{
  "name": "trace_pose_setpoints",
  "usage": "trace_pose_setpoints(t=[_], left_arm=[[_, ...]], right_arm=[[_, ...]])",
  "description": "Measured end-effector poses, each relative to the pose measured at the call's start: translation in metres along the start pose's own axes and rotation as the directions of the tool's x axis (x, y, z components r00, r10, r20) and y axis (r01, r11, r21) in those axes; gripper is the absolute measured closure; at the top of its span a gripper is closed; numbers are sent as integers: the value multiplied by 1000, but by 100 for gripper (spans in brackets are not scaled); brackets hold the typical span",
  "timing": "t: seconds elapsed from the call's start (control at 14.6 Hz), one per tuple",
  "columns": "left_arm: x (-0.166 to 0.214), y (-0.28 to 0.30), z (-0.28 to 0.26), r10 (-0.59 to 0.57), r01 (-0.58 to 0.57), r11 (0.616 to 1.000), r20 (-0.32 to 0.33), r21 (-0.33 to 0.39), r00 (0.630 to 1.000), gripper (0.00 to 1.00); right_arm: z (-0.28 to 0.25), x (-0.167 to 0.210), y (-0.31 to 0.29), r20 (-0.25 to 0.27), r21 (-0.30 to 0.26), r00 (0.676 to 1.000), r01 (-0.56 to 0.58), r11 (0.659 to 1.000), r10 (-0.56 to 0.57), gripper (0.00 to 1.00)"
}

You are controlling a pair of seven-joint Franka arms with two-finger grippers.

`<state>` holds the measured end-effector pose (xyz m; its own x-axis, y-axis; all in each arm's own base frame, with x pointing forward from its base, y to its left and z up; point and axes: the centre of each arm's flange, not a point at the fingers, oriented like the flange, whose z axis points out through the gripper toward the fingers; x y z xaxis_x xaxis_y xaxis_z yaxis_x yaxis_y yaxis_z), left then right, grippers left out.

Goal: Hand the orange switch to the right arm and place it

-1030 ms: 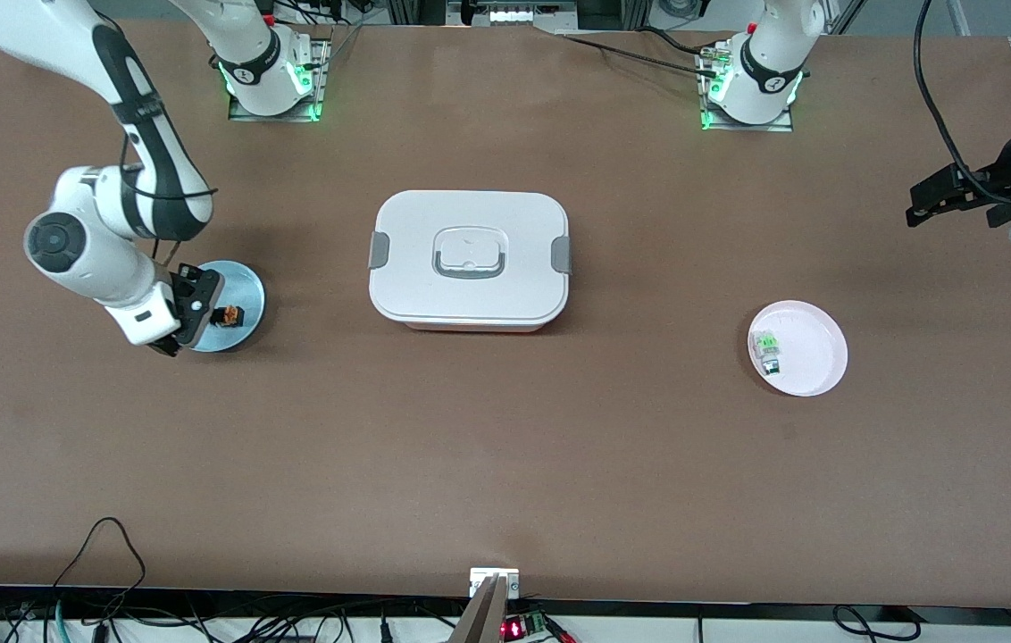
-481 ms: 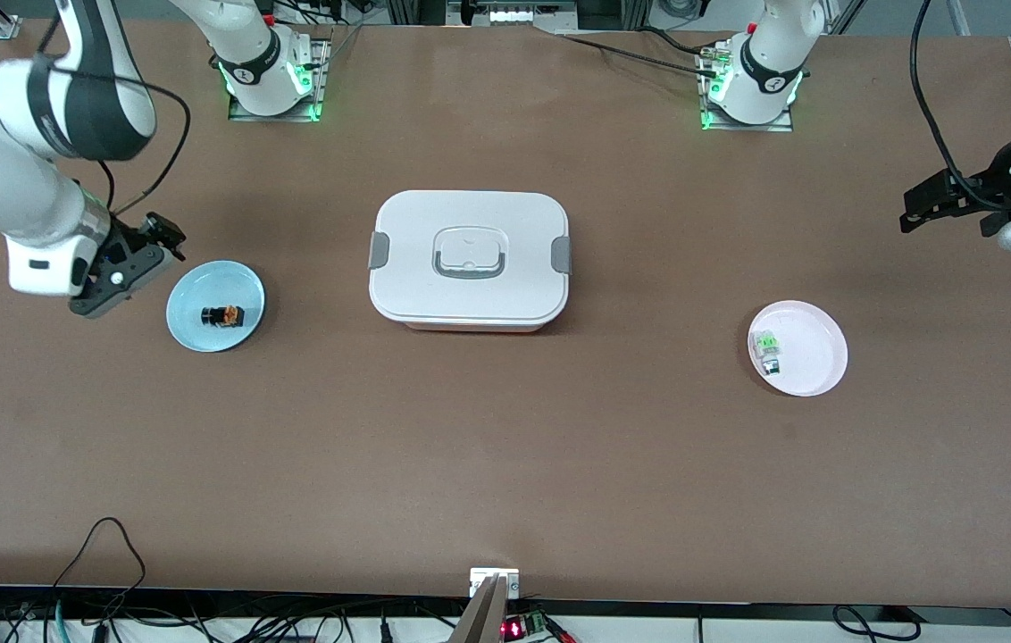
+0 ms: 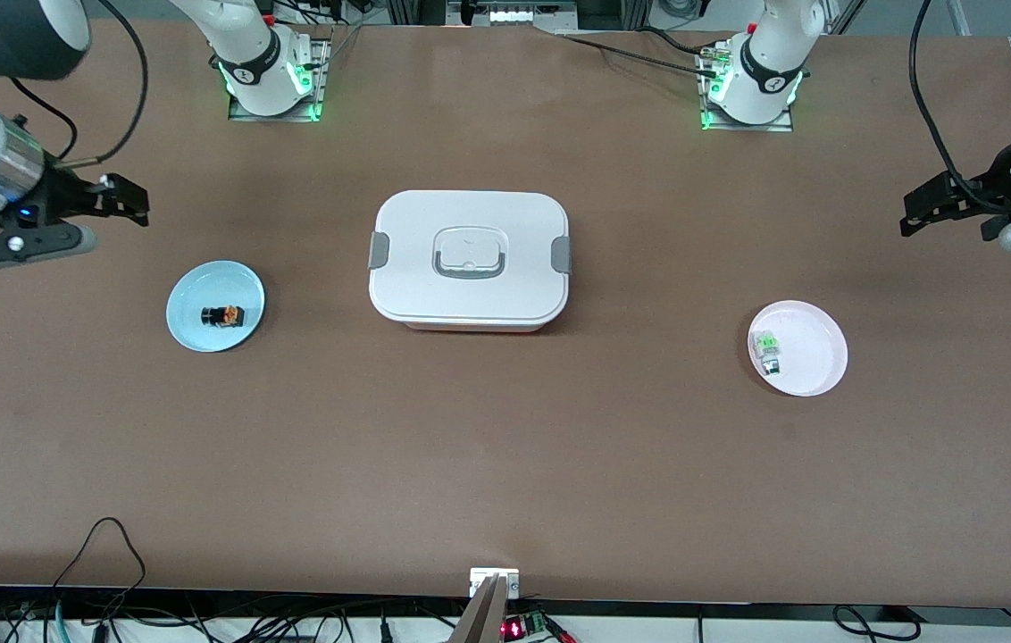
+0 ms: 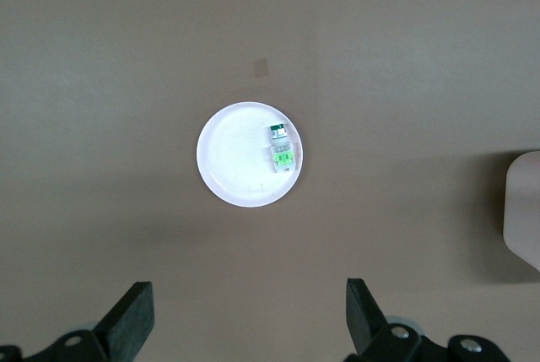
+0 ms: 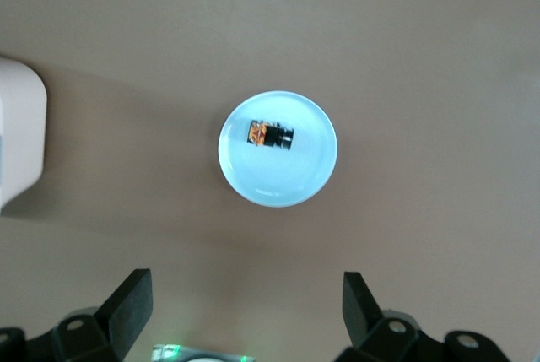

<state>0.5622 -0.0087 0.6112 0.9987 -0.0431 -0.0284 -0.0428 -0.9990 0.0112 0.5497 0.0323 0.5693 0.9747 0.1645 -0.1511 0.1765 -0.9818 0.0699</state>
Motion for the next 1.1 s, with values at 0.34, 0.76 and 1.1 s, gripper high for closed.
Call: trace_pose_setpoints(t=[0.34,0.76,1.1], left_arm=[[0,4,0,7,-7,1000,-2,0,1000,0],[0,4,-1,8,-8,1000,-2,0,1000,0],[0,4,-1,8,-8,1000,-3,0,1000,0]], right_arm=[[-53,-9,-3,-40,98,985,-162,982,166,0],[-76,-4,3,-159,144,953,-236,961,258,0],[-79,-6,-7,-153,148,945,-266,953,288,0]])
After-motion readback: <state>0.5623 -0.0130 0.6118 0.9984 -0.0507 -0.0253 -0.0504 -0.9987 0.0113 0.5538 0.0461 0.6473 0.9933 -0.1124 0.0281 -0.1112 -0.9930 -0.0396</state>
